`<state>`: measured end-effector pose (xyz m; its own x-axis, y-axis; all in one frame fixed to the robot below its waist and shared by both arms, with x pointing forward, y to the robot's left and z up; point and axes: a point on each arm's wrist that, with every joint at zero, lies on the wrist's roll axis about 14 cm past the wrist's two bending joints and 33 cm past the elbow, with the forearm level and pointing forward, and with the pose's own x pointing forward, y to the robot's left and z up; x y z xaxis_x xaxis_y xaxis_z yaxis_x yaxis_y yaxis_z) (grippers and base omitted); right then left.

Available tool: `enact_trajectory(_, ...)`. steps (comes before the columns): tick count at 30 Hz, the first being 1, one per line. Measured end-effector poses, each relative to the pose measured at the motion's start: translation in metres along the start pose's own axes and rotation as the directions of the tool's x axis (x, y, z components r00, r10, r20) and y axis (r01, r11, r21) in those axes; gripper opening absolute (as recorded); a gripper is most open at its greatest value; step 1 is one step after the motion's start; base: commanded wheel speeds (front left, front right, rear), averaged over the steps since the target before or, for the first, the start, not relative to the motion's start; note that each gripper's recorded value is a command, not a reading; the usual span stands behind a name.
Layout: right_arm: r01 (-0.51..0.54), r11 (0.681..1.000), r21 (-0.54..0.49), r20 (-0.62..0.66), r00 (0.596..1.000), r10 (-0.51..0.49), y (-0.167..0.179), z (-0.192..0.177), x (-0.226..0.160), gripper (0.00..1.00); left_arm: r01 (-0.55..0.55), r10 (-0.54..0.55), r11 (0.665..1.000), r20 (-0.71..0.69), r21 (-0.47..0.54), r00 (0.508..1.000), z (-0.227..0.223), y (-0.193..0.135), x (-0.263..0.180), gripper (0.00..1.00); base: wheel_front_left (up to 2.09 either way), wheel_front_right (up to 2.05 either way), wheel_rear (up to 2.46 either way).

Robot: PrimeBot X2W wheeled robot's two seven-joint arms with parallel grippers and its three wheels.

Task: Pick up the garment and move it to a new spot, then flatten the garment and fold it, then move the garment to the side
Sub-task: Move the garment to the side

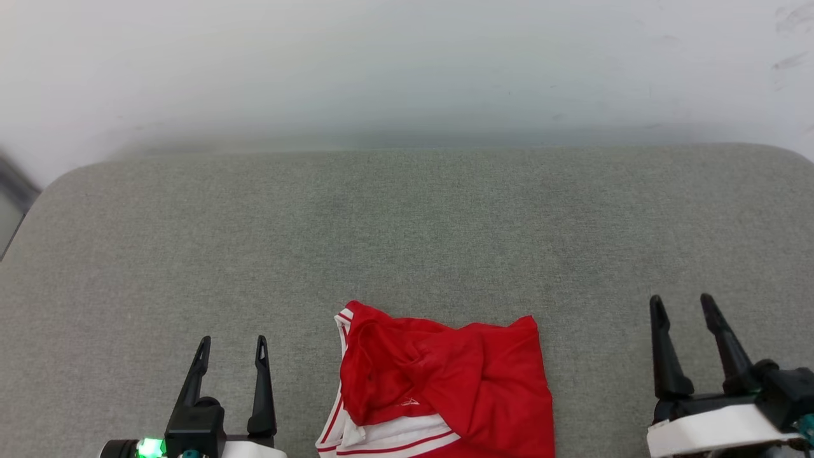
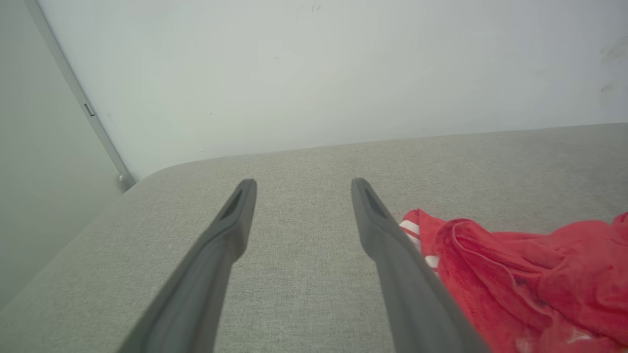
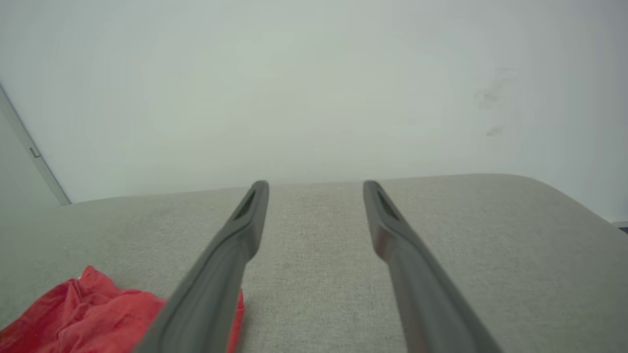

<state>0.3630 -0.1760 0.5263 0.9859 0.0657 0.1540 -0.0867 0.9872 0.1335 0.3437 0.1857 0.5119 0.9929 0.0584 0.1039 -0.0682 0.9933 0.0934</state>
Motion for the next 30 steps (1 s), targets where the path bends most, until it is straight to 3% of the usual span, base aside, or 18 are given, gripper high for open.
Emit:
enact_trajectory(5,-0.021,1.0,-0.01,0.108,0.994,0.022,0.001,0.033,0.025,1.0,-0.006,0.006,1.0,-0.002,-0.001,1.0,0.0,0.001,0.0,1.0,0.0,0.0,0.0)
enact_trajectory(9,-0.071,0.993,-0.096,0.213,0.973,0.09,0.002,0.074,0.054,1.0,-0.006,0.006,1.0,-0.003,-0.003,1.0,-0.001,0.001,0.001,1.0,0.0,0.0,0.0)
enact_trajectory(12,-0.129,0.979,-0.158,0.205,0.966,0.16,0.011,0.093,0.077,1.0,-0.009,0.009,1.0,-0.009,-0.004,1.0,-0.003,0.002,0.002,1.0,0.0,0.0,0.0)
enact_trajectory(16,-0.237,0.956,-0.175,0.027,0.969,0.245,0.028,0.085,0.1,1.0,-0.011,0.011,1.0,-0.015,-0.006,1.0,-0.005,0.003,0.004,1.0,0.0,0.0,0.0)
enact_trajectory(19,-0.316,0.939,-0.133,-0.193,0.938,0.288,0.034,0.06,0.105,1.0,-0.013,0.013,1.0,-0.02,-0.007,1.0,-0.006,0.003,0.005,1.0,0.0,0.0,0.0)
enact_trajectory(21,-0.352,0.932,-0.084,-0.343,0.888,0.305,0.034,0.039,0.102,1.0,-0.014,0.014,1.0,-0.026,-0.009,1.0,-0.008,0.003,0.006,1.0,0.0,0.0,0.0)
enact_trajectory(22,-0.377,0.926,-0.024,-0.489,0.813,0.318,0.033,0.015,0.092,1.0,-0.016,0.015,1.0,-0.03,-0.009,0.999,-0.01,0.003,0.007,1.0,0.0,0.0,0.0)
enact_trajectory(25,-0.39,0.917,0.077,-0.664,0.666,0.339,0.032,-0.019,0.071,1.0,-0.016,0.015,1.0,-0.033,-0.01,0.999,-0.011,0.003,0.011,1.0,0.0,0.0,0.0)
enact_trajectory(28,-0.382,0.904,0.19,-0.777,0.504,0.376,0.036,-0.053,0.042,1.0,-0.016,0.016,1.0,-0.033,-0.011,0.999,-0.012,0.003,0.015,1.0,0.0,0.0,0.0)
enact_trajectory(30,-0.366,0.897,0.247,-0.818,0.417,0.395,0.037,-0.072,0.026,1.0,-0.014,0.013,1.0,-0.035,-0.013,0.999,-0.013,0.002,0.018,1.0,0.0,0.0,0.0)
